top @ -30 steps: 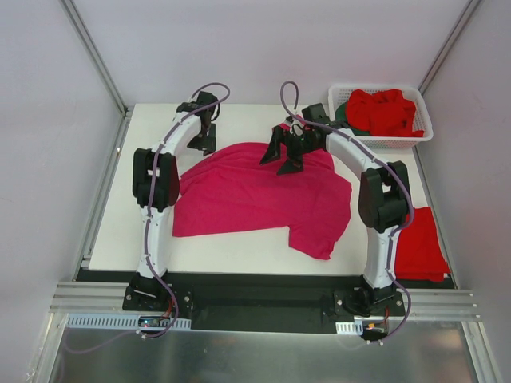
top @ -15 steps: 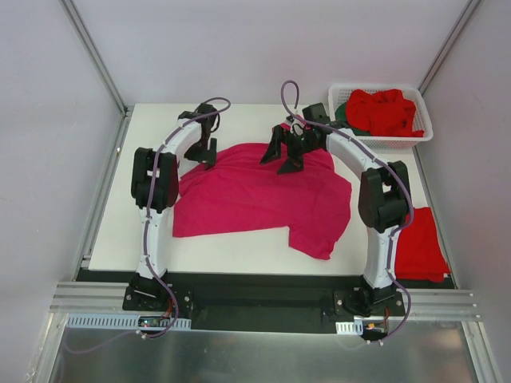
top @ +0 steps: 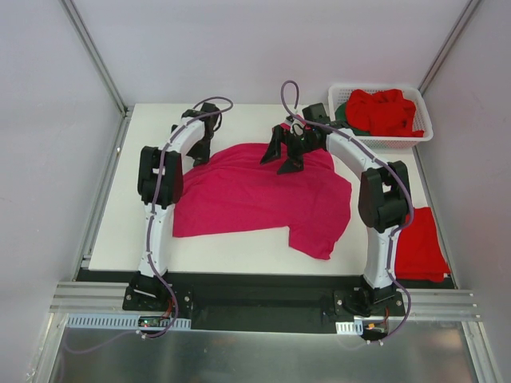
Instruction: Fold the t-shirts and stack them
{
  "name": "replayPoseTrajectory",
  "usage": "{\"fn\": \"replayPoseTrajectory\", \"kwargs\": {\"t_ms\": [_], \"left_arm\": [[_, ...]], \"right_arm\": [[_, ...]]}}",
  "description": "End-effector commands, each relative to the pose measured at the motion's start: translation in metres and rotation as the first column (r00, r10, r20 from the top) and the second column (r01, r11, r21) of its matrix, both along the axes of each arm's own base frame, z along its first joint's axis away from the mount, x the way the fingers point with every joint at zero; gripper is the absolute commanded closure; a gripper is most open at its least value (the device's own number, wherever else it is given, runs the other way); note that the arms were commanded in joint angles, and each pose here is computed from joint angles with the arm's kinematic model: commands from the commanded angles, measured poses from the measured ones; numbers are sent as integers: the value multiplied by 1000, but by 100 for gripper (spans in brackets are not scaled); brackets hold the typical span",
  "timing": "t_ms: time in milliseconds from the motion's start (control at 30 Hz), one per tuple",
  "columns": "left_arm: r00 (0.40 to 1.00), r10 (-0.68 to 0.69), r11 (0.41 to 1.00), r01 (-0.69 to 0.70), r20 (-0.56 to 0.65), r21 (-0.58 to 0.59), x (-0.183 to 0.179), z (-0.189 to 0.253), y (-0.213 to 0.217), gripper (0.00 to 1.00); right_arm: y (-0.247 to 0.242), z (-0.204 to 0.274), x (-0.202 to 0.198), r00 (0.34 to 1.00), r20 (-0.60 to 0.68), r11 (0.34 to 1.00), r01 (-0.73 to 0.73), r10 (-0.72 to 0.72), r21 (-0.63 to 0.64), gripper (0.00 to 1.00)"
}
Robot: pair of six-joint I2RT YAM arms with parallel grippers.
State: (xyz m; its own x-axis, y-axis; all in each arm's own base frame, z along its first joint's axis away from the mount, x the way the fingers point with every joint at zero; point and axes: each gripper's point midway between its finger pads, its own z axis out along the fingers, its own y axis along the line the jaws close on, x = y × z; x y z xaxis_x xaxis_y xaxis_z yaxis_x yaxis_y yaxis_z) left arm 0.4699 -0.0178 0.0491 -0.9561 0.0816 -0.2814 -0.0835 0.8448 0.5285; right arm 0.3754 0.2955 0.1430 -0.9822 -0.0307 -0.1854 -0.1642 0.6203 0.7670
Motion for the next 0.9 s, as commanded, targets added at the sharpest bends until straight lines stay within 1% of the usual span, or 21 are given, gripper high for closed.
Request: {"fn": "replayPoseTrajectory", "kwargs": {"t_ms": [0,33,67,100,167,267,367,467,700,867], "left_arm": [[999,-8,1000,9,-34,25,-14,17,-1,1],[999,-5,1000,6,-36,25,-18,20,-1,1],[1000,2,1000,-2,-9,14,-22,34,-1,1],[1000,13,1000,-13,-15,9,-30,34,0,1],[1000,16,1000,-16,22,-2,-35,51,-2,1],[999,20,1000,-20,51,-12,-41,66,-3,1],[999,31,1000,-31,42,-2,-49,70,0,1],[999,34,999,-34,14,8,-59,67,-1,1],[997,26,999,-24,-79,26,-73,38,-8,1],[993,25,999,-19,-115,49,-70,22,-7,1]], "right_arm": [[4,16,-3,998,47,999,-38,37,27,4],[5,15,-5,998,45,999,-42,40,28,4],[4,14,-4,998,43,999,-39,38,26,4],[5,13,-4,999,38,999,-40,39,27,4],[7,12,-6,998,35,998,-48,47,29,4],[10,8,-7,998,22,998,-54,53,32,4],[13,8,-7,998,23,997,-62,61,38,4],[15,8,-7,998,24,997,-63,63,38,4],[16,6,-8,998,14,997,-69,69,42,4],[16,5,-10,997,12,996,-75,75,45,4]]}}
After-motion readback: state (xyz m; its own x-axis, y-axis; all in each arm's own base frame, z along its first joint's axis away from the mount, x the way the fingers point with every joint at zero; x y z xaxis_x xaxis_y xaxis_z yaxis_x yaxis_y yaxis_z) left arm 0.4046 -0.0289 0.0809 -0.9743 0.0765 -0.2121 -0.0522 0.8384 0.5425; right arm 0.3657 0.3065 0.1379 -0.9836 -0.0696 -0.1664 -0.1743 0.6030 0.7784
